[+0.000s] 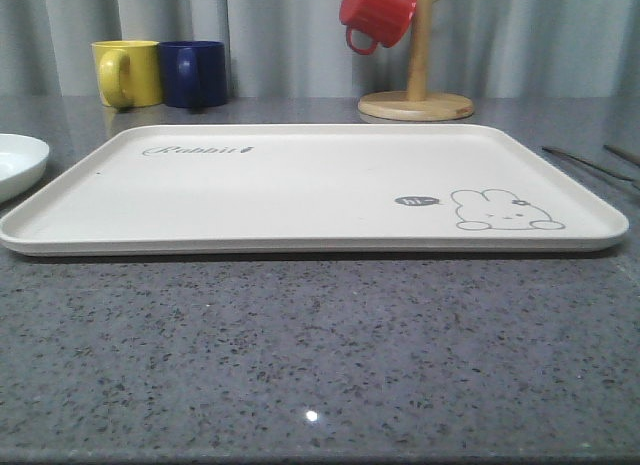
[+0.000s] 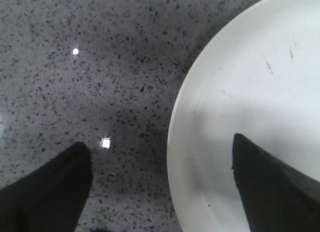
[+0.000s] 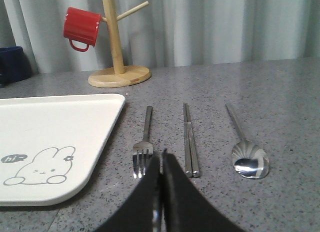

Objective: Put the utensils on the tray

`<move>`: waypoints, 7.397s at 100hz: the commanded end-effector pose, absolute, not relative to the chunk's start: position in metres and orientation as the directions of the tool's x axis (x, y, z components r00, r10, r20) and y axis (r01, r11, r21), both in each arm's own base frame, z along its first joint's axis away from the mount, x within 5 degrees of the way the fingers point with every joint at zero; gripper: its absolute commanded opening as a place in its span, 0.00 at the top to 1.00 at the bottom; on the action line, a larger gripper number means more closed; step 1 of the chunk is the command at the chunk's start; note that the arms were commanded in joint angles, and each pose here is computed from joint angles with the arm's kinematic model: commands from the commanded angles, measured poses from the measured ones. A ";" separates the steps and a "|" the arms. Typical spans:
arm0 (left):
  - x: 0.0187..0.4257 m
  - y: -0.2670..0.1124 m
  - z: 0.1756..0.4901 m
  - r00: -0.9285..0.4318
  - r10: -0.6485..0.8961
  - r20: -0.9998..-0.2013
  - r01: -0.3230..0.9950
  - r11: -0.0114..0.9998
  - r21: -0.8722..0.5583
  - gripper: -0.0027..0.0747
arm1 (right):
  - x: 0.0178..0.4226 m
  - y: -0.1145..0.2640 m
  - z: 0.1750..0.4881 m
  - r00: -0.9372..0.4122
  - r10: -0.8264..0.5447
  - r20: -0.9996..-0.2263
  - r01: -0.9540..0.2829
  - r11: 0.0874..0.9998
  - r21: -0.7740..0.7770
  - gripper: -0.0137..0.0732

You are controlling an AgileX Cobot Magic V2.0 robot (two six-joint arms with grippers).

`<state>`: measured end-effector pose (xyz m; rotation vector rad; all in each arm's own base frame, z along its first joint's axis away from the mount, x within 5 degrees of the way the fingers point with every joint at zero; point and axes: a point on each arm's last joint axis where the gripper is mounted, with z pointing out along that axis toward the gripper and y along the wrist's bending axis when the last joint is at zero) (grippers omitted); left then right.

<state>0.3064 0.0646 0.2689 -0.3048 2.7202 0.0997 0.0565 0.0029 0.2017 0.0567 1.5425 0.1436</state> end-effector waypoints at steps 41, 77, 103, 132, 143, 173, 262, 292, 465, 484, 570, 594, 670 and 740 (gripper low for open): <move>0.322 0.066 0.261 -0.896 -0.185 -0.403 -0.205 0.979 0.008 0.39 | 0.055 0.003 0.209 0.117 0.113 -0.987 -0.069 0.992 0.106 0.92; 0.323 0.065 0.258 -0.907 -0.155 -0.392 -0.170 0.985 0.004 0.99 | 0.055 0.003 0.209 0.117 0.113 -0.987 -0.069 0.992 0.106 0.92; 0.315 0.062 0.278 -0.877 -0.153 -0.455 -0.171 0.985 -0.002 0.99 | 0.055 0.003 0.209 0.117 0.113 -0.987 -0.069 0.992 0.106 0.92; 0.287 0.056 0.339 -0.763 -0.130 -0.633 -0.165 0.986 -0.003 0.99 | 0.055 0.003 0.209 0.117 0.113 -0.987 -0.069 0.992 0.106 0.92; 0.280 0.051 0.361 -0.731 -0.119 -0.672 -0.134 0.991 -0.029 0.99 | 0.055 0.003 0.209 0.117 0.113 -0.987 -0.069 0.992 0.106 0.92; 0.287 0.010 0.393 -0.696 -0.060 -0.716 0.094 0.980 -0.174 0.99 | 0.055 0.003 0.209 0.117 0.113 -0.987 -0.069 0.992 0.106 0.92; 0.372 -0.111 0.316 -0.835 0.167 -0.524 0.362 0.884 -0.295 0.99 | 0.055 0.003 0.209 0.117 0.113 -0.987 -0.069 0.992 0.106 0.92; 0.378 -0.113 0.298 -0.865 0.182 -0.467 0.351 0.884 -0.307 0.97 | 0.055 0.003 0.209 0.117 0.113 -0.987 -0.069 0.992 0.106 0.92; 0.125 -0.019 0.334 -0.137 -0.080 -0.987 0.151 0.983 -0.101 0.55 | 0.055 0.003 0.209 0.117 0.113 -0.987 -0.069 0.992 0.106 0.92; 0.103 -0.016 0.326 -0.083 -0.075 -0.994 0.154 0.984 -0.087 0.67 | 0.055 0.003 0.209 0.117 0.113 -0.987 -0.069 0.992 0.106 0.92; 0.100 -0.015 0.325 -0.067 -0.068 -0.995 0.152 0.985 -0.077 0.99 | 0.053 0.002 0.250 0.084 0.104 -0.991 -0.048 0.994 0.100 0.92; 0.100 -0.015 0.325 -0.067 -0.068 -0.995 0.152 0.985 -0.077 0.99 | 0.069 -0.001 0.305 -0.189 0.100 -0.977 0.022 0.995 0.097 0.92; 0.100 -0.015 0.325 -0.067 -0.068 -0.995 0.152 0.985 -0.077 0.99 | 0.169 0.003 0.318 -0.679 0.122 -0.724 0.101 0.992 0.072 0.70; 0.100 -0.015 0.323 -0.071 -0.067 -0.995 0.151 0.985 -0.077 0.99 | 0.234 0.020 0.339 -0.739 0.057 -0.671 0.010 0.997 0.073 0.39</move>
